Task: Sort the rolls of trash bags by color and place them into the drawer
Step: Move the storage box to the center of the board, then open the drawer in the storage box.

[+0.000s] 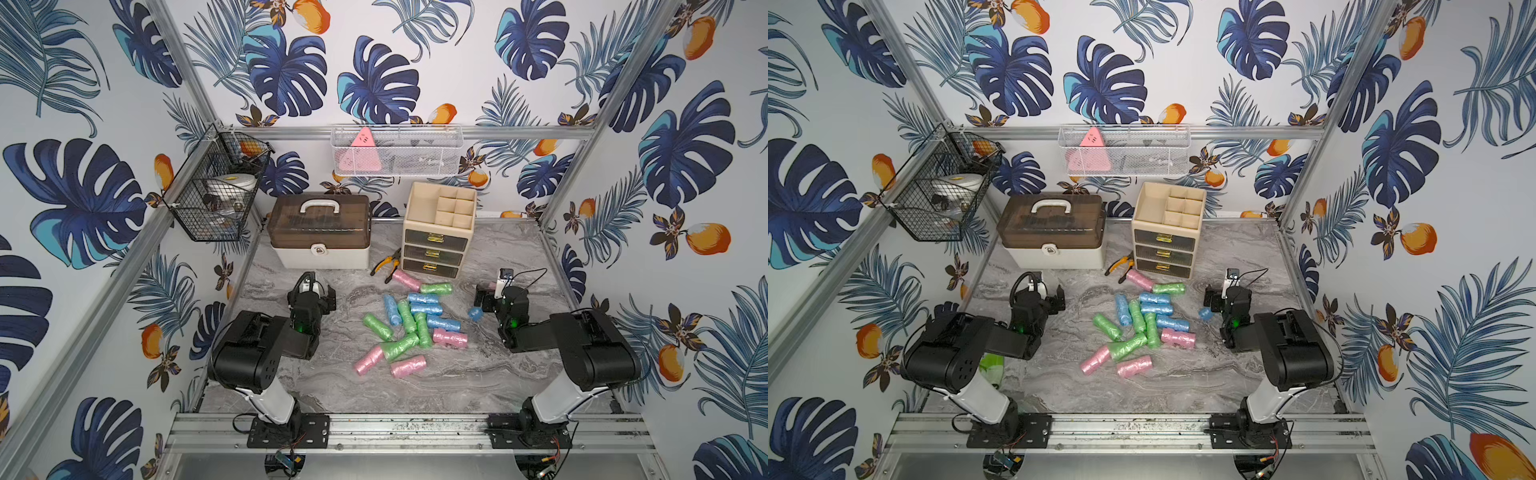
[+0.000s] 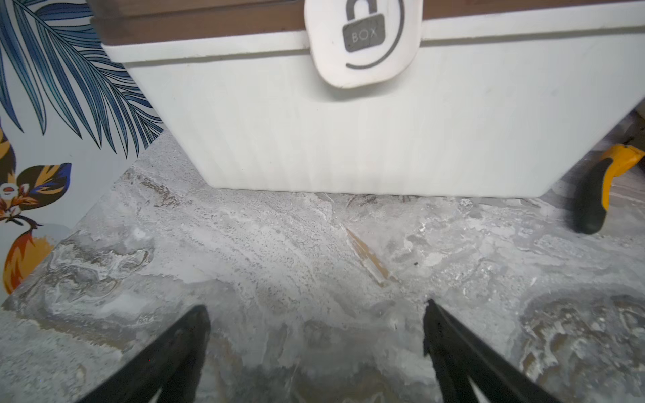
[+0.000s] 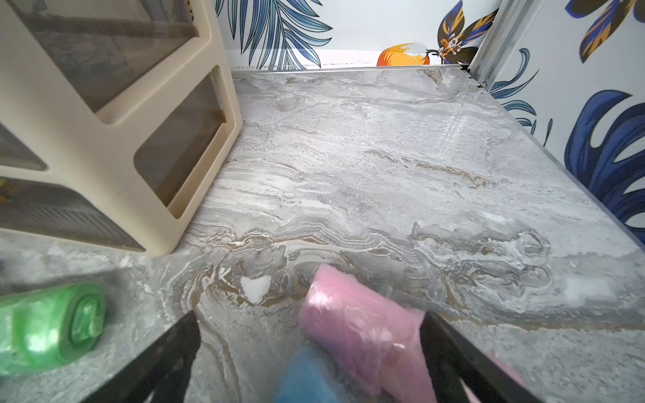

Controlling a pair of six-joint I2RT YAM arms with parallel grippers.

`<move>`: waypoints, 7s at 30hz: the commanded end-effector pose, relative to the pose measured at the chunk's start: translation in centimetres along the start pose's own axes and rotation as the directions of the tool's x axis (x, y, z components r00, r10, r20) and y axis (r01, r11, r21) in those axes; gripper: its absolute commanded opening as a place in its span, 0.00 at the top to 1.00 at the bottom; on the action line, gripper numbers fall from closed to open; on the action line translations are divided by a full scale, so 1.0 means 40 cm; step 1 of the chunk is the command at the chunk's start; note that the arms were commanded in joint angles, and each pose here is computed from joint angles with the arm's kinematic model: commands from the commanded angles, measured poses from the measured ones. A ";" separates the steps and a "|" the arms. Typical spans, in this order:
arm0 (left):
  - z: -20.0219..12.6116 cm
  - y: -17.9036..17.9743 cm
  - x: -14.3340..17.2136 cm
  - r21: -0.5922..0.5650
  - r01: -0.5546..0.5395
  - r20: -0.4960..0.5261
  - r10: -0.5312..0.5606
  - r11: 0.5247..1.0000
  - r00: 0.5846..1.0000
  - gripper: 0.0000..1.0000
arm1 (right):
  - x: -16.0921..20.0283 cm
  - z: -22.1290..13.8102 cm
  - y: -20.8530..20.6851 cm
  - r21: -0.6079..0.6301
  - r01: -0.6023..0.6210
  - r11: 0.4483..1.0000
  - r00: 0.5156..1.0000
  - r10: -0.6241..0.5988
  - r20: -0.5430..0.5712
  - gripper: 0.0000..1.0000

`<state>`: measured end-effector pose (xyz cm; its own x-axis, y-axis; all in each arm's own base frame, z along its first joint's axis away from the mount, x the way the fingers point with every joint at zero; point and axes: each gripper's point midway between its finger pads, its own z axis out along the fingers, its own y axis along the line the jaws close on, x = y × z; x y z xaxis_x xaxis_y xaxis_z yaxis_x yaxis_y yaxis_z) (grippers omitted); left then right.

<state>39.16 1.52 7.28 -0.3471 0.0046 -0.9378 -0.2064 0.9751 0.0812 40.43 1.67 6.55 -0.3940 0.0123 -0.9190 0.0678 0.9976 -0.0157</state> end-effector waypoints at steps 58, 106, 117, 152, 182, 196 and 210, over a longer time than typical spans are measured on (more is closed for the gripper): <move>-0.094 -0.568 -0.633 0.581 0.264 -0.267 -0.125 0.770 0.955 0.34 | -0.658 0.030 0.180 -0.173 -0.574 0.801 0.797 0.497 -0.344 0.42; 0.025 -0.762 -0.655 0.678 0.306 -0.258 -0.173 0.669 0.950 0.45 | -0.614 -0.036 0.211 -0.079 -0.561 0.824 0.783 0.498 -0.374 0.86; -0.035 -0.821 -0.636 0.711 0.294 -0.263 -0.147 0.639 0.954 0.45 | -0.622 -0.140 0.141 -0.008 -0.536 0.844 0.804 0.507 -0.309 0.96; -0.155 -1.004 -0.548 0.773 0.274 -0.294 -0.061 0.572 0.954 0.40 | -0.465 -0.311 0.115 -0.008 -0.599 0.800 0.747 0.555 -0.366 0.59; -0.294 -0.756 -0.486 0.559 0.784 -0.718 -0.315 0.269 0.620 0.46 | -0.657 -0.371 0.221 -0.368 -0.448 0.815 0.884 0.342 -0.319 0.54; -0.359 -0.917 -0.400 0.457 0.878 -0.836 -0.268 0.144 0.479 0.42 | -0.660 -0.238 0.253 -0.337 -0.449 0.828 0.870 0.317 -0.378 0.57; -0.344 -0.961 -0.385 0.415 0.894 -0.823 -0.351 0.165 0.447 0.48 | -0.614 -0.196 0.221 -0.256 -0.427 0.867 0.873 0.323 -0.365 0.63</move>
<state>38.99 -39.34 21.77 -0.8691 -0.4664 -0.1646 0.0276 0.2866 -0.9576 43.48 11.26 31.59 -0.6837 0.3577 -0.6361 -0.0118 0.8661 0.4997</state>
